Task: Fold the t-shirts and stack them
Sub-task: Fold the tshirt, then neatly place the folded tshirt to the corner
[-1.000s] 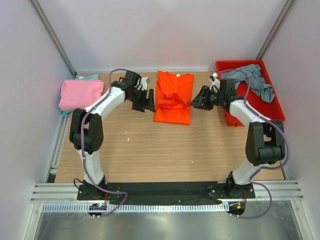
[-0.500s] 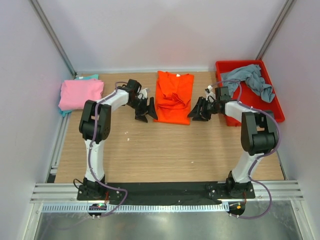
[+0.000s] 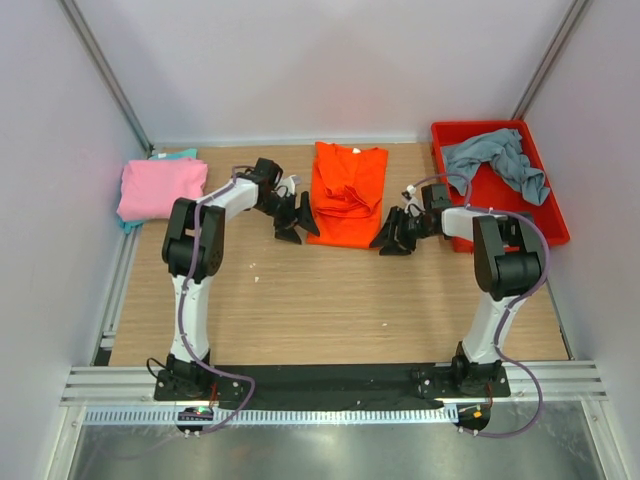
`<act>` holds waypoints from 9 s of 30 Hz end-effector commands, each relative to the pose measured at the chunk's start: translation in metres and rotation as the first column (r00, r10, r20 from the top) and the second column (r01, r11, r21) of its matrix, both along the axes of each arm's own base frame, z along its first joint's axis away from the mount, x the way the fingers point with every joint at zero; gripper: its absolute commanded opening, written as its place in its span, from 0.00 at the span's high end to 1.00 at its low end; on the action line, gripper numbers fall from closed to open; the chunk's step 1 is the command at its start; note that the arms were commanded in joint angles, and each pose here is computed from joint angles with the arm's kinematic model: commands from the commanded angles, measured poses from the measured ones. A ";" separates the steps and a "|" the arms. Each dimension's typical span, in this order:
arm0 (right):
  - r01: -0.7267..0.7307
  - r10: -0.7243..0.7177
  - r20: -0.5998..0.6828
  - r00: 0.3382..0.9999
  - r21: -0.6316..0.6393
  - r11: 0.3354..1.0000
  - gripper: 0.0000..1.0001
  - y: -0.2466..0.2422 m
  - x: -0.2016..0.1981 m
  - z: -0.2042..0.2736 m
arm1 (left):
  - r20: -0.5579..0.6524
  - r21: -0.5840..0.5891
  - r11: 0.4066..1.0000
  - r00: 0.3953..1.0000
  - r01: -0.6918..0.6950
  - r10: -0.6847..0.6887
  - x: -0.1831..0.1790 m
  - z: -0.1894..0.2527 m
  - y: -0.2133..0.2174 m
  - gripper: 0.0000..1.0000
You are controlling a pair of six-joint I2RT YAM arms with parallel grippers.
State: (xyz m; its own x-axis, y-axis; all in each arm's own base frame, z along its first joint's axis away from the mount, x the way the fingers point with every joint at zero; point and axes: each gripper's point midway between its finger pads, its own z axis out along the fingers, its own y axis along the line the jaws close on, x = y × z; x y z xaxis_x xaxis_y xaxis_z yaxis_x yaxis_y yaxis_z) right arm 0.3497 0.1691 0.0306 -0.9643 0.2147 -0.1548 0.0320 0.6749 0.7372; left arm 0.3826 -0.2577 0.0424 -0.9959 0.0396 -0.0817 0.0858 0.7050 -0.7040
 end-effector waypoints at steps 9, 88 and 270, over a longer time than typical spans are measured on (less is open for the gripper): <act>-0.041 0.041 -0.020 0.999 -0.013 0.999 0.49 0.011 0.005 -0.024 | -0.021 0.028 1.000 1.000 -0.009 0.010 0.010 -0.031 0.000 0.28; -0.129 0.176 0.500 0.848 -0.127 0.983 0.98 0.030 0.100 0.158 | 0.470 0.027 0.994 0.879 -0.104 0.079 0.067 0.131 0.022 1.00; 0.610 -0.078 0.774 0.629 -0.429 0.666 0.00 -0.185 -0.059 0.207 | 0.731 -0.116 0.991 0.670 -0.061 0.127 -0.034 0.224 0.149 0.00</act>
